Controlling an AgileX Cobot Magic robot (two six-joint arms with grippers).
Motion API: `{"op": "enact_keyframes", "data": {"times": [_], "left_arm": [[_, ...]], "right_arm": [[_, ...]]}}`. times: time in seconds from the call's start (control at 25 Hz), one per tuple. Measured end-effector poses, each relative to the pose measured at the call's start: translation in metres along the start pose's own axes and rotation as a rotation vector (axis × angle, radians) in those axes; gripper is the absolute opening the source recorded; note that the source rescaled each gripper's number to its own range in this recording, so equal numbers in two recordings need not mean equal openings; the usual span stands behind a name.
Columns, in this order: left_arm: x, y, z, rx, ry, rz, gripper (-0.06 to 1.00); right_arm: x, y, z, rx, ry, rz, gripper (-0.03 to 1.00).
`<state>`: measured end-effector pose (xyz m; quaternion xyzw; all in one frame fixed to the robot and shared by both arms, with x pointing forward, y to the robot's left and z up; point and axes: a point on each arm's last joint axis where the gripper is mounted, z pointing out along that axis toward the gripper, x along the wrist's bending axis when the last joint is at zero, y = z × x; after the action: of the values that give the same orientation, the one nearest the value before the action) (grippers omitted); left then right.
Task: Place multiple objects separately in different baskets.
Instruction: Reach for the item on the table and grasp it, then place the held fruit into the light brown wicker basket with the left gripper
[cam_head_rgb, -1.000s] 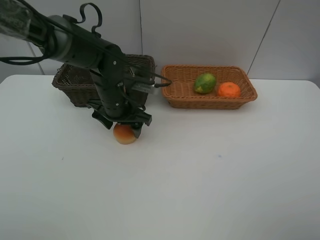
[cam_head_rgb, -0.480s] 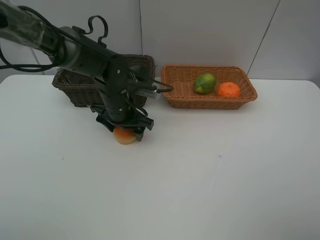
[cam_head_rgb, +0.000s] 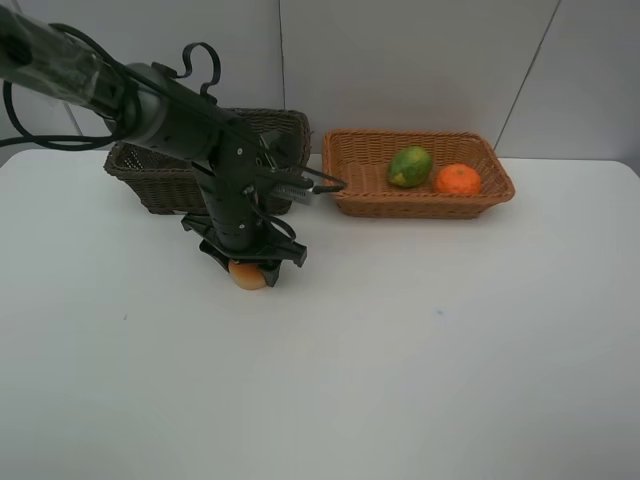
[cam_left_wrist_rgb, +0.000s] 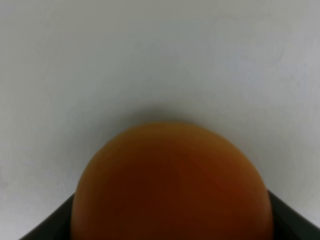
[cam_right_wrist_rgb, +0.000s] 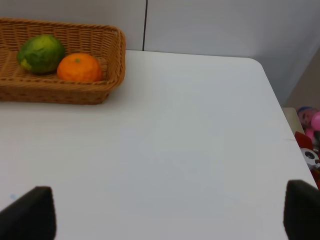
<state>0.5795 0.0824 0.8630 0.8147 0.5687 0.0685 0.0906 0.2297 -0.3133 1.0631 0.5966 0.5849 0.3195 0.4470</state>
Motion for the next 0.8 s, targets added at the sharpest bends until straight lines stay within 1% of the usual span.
{"op": "enact_keyframes", "data": {"times": [0.68, 0.8], "left_arm": [[0.0, 0.0, 0.0, 0.0, 0.0, -0.002, 0.74], [-0.0003, 0.0035, -0.0065, -0.003, 0.001, -0.007, 0.74]], "right_arm": [[0.0, 0.0, 0.0, 0.0, 0.0, 0.0, 0.98], [0.0, 0.0, 0.0, 0.0, 0.0, 0.0, 0.98]]}}
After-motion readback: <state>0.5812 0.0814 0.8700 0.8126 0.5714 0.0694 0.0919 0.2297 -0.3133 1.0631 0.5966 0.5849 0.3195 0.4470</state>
